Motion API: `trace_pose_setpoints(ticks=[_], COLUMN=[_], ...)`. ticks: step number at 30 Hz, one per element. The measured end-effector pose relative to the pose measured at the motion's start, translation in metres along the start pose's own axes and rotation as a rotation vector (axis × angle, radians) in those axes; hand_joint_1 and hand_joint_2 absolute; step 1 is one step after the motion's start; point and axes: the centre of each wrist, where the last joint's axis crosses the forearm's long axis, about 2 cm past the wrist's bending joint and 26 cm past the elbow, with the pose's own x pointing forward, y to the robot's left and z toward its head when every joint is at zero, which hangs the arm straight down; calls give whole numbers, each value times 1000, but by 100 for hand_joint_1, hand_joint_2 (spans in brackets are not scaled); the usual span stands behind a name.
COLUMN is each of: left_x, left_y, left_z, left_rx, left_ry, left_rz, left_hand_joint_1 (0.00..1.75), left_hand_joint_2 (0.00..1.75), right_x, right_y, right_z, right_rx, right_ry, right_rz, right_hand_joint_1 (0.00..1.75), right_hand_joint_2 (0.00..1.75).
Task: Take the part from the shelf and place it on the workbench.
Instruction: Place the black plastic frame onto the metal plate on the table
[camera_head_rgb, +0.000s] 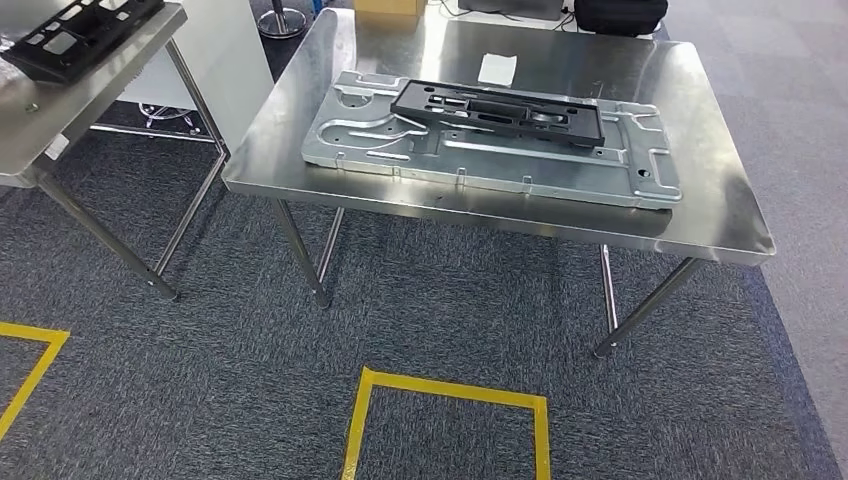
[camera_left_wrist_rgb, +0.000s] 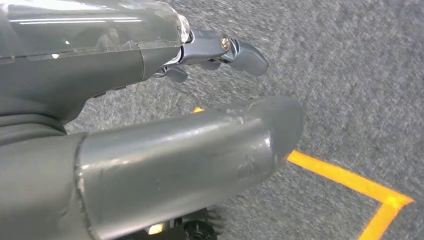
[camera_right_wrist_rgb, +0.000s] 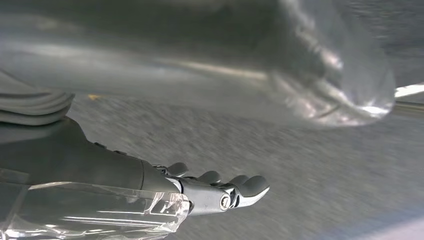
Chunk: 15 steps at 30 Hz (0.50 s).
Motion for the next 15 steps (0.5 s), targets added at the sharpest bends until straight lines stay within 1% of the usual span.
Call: trace_pose_setpoints(ticks=[4, 6, 10, 11, 13, 15], left_x=[0, 0, -1, -2, -2, -2], left_y=[0, 0, 0, 0, -1, -1], left_z=[0, 0, 1, 1, 1, 1], left_rx=[0, -2, -10, -12, -15, -15], left_ry=[1, 1, 5, 7, 8, 8], left_rz=[-1, -4, -16, -18, -19, -20], left_hand_joint_1=[0, 0, 0, 0, 0, 0], left_hand_joint_2=[0, 0, 0, 0, 0, 0], right_x=[-9, -12, -21, -22, -23, -24], right_y=[8, 14, 26, 28, 30, 31], right_z=[3, 5, 18, 21, 23, 24], right_rx=[19, 22, 12, 10, 9, 9], right_ry=[122, 217, 448, 489, 528, 540], right_rz=[-7, 0, 18, 20, 21, 22], right_hand_joint_1=[0, 0, 0, 0, 0, 0], right_hand_joint_2=[0, 0, 0, 0, 0, 0])
